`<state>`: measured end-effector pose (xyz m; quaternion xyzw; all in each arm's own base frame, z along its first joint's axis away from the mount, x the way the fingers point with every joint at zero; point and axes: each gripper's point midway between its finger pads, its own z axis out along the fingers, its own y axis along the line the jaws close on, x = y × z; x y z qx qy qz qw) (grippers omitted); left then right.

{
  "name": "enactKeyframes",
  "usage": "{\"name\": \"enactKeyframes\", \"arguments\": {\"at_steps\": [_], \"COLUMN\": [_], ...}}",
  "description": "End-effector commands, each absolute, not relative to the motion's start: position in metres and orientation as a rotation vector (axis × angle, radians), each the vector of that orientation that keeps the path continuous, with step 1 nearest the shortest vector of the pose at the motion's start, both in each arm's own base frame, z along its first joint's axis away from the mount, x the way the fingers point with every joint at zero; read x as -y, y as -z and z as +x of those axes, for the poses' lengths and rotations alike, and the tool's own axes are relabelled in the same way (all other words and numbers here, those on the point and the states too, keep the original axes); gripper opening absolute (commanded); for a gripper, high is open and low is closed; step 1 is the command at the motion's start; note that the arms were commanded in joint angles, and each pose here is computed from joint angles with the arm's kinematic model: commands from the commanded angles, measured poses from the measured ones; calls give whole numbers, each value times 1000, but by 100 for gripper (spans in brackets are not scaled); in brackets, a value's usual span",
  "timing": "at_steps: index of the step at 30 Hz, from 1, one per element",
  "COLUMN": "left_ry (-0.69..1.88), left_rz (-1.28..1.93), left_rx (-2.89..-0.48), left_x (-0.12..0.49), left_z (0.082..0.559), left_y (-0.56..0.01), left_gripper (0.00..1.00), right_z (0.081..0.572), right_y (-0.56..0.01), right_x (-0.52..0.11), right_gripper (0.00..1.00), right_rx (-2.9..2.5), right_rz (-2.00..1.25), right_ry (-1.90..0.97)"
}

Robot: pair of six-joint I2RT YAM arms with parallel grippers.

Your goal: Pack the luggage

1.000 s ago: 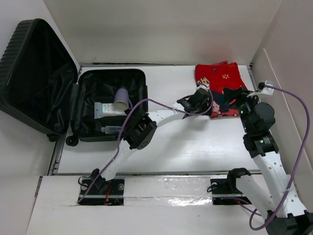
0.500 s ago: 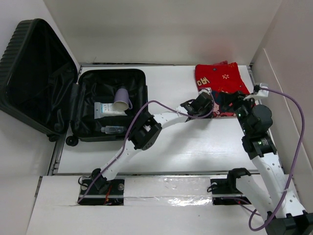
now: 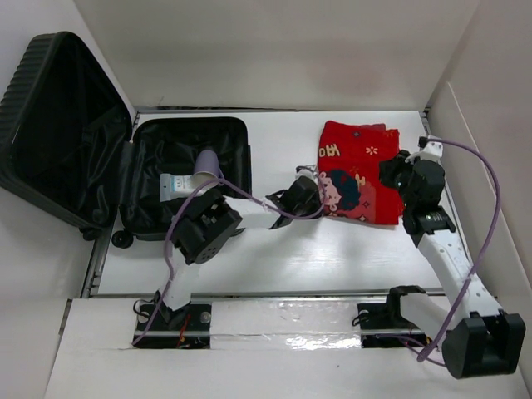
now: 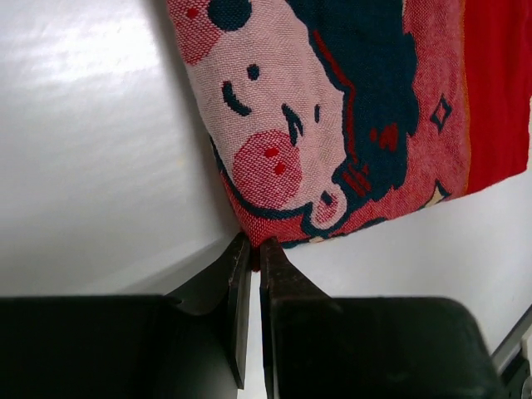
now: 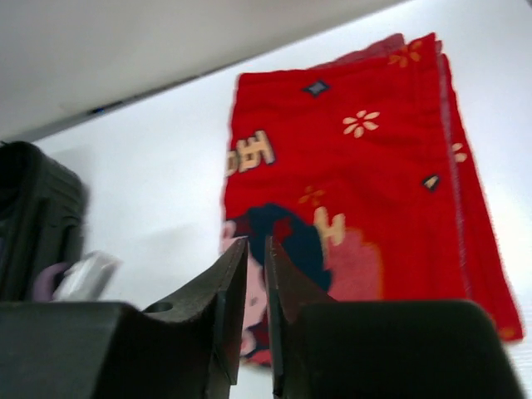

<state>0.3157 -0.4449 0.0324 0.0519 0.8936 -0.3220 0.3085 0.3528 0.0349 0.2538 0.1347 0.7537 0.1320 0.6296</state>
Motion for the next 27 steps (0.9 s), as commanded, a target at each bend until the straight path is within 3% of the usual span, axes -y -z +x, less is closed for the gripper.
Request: {"name": "enactKeyframes", "arguments": {"at_steps": [1,3,4,7,11,19,20,21,23,24,27], "left_ry": [950,1008,1027,1080,1149,1145,1155,1158,1143,1129,1058], "left_rz": [129,159,183,227,215,234,241,259,305,312,327], "left_rx": [-2282,-2279,-2276,-2267,-2253,-2272,-2262,-2263,-2262,-2255,-2217], "left_x": [441,443,449,459,452,426,424,423,419,417,403], "left_z": [289,272,261,239,223,192,191,188,185,186,191], "left_y": [-62,-74,-78,-90,-98,-88,-92,-92,-94,-97,-113], "left_gripper": [0,0,0,0,0,0,7,30,46,59,73], "right_z": [370,377,385,395,419,446,450,451,454,454,457], "right_y": [-251,-237,-220,-191,-136,-87,-85,-81,-67,-65,-75], "right_x": [-15,-2,10,40,53,16,6,-6,-24,-26,-32], "right_gripper": [27,44,60,73,77,83,83,83,82,82,80], "right_rx": [-1708,-1748,-1786,-1841,-1976,-2083,-2075,-2086,-2110,-2113,-2096], "right_rz": [364,408,452,554,619,583,568,546,522,517,469], "right_ry": [-239,-200,-175,-131,-233,-518,-575,-626,-702,-720,-696]}}
